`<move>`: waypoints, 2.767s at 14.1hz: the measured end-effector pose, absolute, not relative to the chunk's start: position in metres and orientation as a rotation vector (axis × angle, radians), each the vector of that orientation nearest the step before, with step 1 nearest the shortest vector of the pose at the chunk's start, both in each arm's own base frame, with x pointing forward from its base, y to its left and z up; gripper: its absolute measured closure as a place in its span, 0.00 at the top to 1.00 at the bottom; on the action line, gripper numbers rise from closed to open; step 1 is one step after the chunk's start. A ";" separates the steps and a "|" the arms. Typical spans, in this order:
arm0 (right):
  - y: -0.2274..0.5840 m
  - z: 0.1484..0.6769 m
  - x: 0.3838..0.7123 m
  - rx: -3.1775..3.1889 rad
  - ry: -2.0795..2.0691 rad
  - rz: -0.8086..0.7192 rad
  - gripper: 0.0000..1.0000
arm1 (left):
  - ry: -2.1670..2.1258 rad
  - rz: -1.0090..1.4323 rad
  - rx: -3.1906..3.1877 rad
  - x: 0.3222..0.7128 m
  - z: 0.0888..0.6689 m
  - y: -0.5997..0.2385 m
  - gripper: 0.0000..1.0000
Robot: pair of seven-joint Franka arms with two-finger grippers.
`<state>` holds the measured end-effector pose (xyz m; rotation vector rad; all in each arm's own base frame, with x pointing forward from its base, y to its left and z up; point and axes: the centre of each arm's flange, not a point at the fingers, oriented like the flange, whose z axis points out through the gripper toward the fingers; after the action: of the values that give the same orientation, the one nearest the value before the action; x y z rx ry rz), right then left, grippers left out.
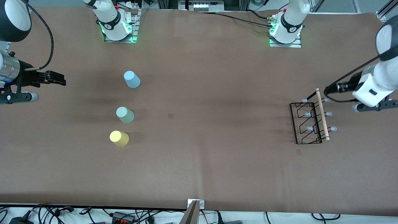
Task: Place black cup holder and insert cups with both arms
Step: 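Lower the left gripper onto the rack rod while the right gripper reaches the teal cup, then grasp the rack rod with the left gripper while the right gripper grasps the teal cup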
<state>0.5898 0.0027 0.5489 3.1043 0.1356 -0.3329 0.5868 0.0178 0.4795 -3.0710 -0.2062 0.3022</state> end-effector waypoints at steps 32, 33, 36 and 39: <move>0.115 0.287 0.578 3.158 0.100 0.087 1.00 | -0.032 -0.052 -3.069 0.582 0.326 0.036 0.21; 0.120 0.278 0.576 3.161 0.075 0.085 1.00 | -0.032 -0.053 -3.068 0.583 0.326 0.037 0.18; 0.130 0.263 0.571 3.165 0.006 0.067 1.00 | -0.033 -0.053 -3.068 0.583 0.327 0.037 0.16; 0.133 0.258 0.568 3.164 -0.003 0.057 1.00 | -0.034 -0.053 -3.068 0.584 0.329 0.037 0.16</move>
<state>0.5678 0.1330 0.2583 3.1642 -0.0030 0.0568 0.5841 0.0372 0.3294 -3.0678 -0.0339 -0.0527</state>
